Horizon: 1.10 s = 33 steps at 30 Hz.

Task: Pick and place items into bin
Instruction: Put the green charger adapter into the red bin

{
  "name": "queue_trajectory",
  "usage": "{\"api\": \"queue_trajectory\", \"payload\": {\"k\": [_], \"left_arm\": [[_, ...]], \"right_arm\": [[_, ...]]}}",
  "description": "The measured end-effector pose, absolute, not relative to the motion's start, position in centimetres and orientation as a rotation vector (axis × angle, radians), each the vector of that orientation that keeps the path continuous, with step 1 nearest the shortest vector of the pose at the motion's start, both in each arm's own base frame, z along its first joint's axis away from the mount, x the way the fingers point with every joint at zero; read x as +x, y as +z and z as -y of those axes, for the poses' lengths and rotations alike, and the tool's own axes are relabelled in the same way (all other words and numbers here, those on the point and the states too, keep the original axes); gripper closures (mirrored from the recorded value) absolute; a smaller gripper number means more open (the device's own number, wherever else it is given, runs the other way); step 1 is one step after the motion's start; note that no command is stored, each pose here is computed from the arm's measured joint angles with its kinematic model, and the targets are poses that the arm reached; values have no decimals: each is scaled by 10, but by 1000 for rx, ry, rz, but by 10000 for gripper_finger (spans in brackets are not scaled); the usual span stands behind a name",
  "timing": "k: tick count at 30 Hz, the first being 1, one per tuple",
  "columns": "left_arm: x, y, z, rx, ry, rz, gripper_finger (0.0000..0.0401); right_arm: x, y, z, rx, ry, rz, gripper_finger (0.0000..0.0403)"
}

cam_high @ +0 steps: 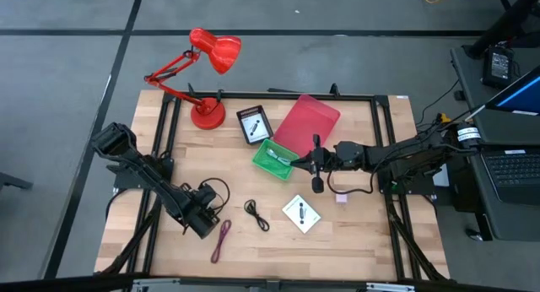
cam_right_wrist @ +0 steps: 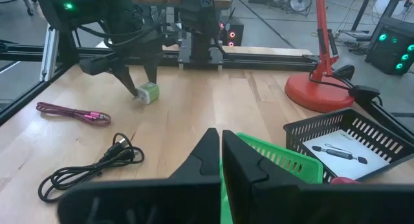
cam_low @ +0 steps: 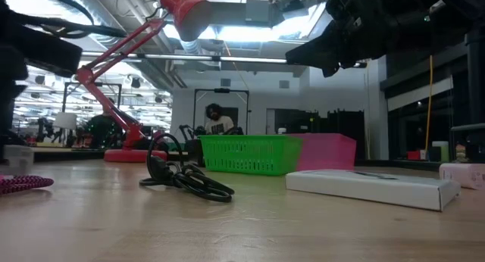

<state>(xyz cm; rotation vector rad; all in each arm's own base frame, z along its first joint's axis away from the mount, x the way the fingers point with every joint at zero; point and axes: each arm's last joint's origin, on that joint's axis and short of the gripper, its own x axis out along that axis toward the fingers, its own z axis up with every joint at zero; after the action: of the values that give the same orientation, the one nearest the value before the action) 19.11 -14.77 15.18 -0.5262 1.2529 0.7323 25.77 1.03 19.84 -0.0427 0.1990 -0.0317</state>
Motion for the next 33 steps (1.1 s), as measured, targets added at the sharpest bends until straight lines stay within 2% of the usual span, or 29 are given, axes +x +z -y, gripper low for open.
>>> {"api": "queue_trajectory", "payload": {"k": [10,17,33], "left_arm": [[195,152,143,-528,739,-1253,192],[195,152,144,-497,713,-1263,233],[189,152,151,-405,639,-1275,233]], "right_arm": [[258,198,-10,-43,-32,-199,402],[258,198,-10,-43,-32,-199,402],[258,198,-10,-42,-32,-199,402]]}}
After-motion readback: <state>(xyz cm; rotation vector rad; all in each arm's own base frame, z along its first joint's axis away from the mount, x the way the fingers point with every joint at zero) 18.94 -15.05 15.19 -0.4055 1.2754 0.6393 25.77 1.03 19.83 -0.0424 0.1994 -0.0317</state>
